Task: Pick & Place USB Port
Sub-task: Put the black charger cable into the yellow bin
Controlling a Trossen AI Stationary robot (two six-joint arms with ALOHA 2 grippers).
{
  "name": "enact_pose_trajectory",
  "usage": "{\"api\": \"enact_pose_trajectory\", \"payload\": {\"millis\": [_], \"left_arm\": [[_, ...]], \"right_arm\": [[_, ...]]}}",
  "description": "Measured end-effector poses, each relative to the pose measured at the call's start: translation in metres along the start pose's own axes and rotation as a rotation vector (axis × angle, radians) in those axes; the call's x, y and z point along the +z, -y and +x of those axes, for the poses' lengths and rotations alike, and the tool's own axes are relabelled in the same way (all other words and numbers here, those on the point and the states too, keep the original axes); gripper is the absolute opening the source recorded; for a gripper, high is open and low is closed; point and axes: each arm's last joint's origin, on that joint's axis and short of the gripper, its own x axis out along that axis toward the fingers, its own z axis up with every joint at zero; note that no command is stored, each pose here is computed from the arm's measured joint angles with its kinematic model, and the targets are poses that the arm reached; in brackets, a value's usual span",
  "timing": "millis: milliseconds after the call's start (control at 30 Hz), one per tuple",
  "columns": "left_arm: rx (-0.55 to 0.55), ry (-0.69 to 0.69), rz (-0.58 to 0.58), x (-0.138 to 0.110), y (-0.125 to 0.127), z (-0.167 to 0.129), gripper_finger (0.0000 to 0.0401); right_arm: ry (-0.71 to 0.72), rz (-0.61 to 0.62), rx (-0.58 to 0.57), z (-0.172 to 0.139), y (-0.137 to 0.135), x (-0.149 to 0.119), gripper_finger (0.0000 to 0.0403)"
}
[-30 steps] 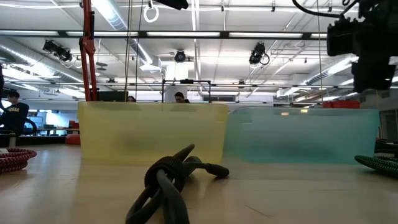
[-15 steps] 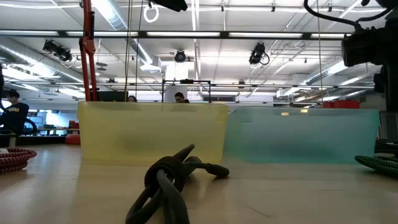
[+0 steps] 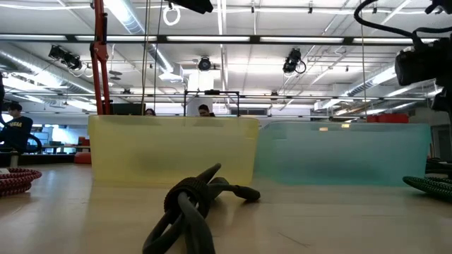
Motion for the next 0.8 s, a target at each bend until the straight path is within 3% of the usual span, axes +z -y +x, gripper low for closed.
{"api": "enact_pose_trajectory", "payload": {"millis": [267,800], "left_arm": [[0.0,0.0,0.0,0.0,0.0,0.0,0.0144],[0.0,0.0,0.0,0.0,0.0,0.0,0.0144]], "right_arm": [[0.037,-0.035,-0.055,0.01,-0.006,-0.001,0.0114],[0.012,-0.024,0.017,0.048,-0.001,-0.013,0.0114]]}}
